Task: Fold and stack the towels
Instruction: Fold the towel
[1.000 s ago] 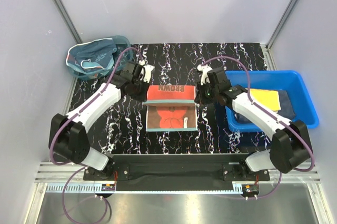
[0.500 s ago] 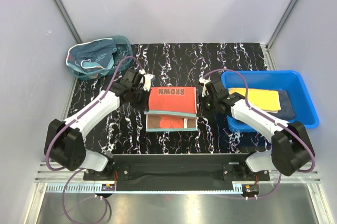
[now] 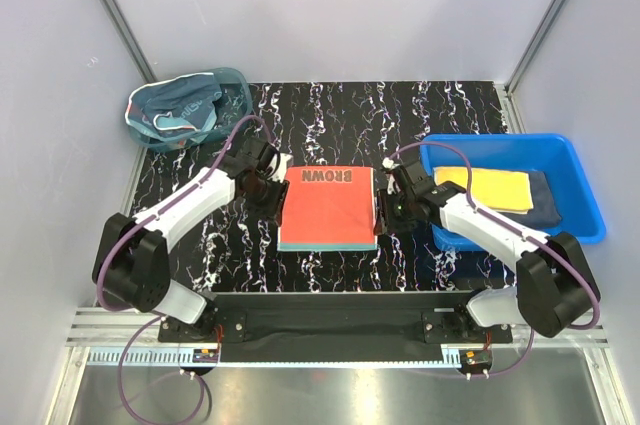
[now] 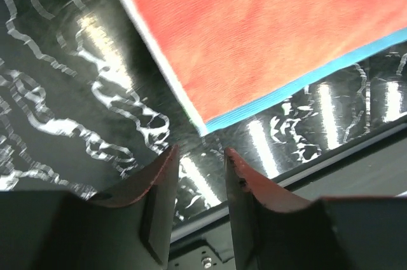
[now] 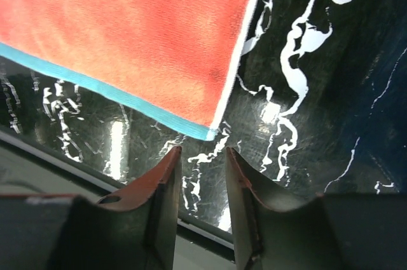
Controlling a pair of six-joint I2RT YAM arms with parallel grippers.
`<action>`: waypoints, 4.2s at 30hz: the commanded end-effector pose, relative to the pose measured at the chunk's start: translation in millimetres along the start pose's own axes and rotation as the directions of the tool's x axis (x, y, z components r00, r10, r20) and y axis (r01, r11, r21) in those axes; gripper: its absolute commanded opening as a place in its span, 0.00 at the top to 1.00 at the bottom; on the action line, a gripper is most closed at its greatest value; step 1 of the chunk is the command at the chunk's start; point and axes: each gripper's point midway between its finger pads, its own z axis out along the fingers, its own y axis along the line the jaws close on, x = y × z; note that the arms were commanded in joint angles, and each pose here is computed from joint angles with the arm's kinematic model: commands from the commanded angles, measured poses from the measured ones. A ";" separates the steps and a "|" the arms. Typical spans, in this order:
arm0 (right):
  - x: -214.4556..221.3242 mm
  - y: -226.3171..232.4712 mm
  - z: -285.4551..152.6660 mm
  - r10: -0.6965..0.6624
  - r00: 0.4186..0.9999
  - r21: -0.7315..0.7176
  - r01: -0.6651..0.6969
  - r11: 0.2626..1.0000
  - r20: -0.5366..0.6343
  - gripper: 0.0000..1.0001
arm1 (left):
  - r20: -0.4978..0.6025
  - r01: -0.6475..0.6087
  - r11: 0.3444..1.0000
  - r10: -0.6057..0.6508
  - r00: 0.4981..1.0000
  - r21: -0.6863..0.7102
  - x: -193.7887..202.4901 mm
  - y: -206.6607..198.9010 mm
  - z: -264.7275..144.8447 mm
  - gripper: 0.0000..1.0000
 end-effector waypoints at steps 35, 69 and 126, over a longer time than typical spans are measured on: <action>-192.8 -42.7 95.6 -0.191 0.980 0.076 0.186 0.980 0.056 0.76 | 0.101 0.061 0.996 -0.053 0.993 -0.073 -177.1 72.8 93.0 0.60; -208.1 -51.0 77.3 -0.459 0.889 -0.154 0.454 0.878 0.005 0.47 | 0.078 -0.213 0.977 0.211 0.974 0.014 -199.5 88.5 87.8 0.56; -271.8 -59.5 29.4 -0.626 0.738 0.077 0.629 0.773 0.252 1.00 | 0.262 -0.226 0.973 0.231 0.937 -0.049 -239.7 88.6 18.9 1.00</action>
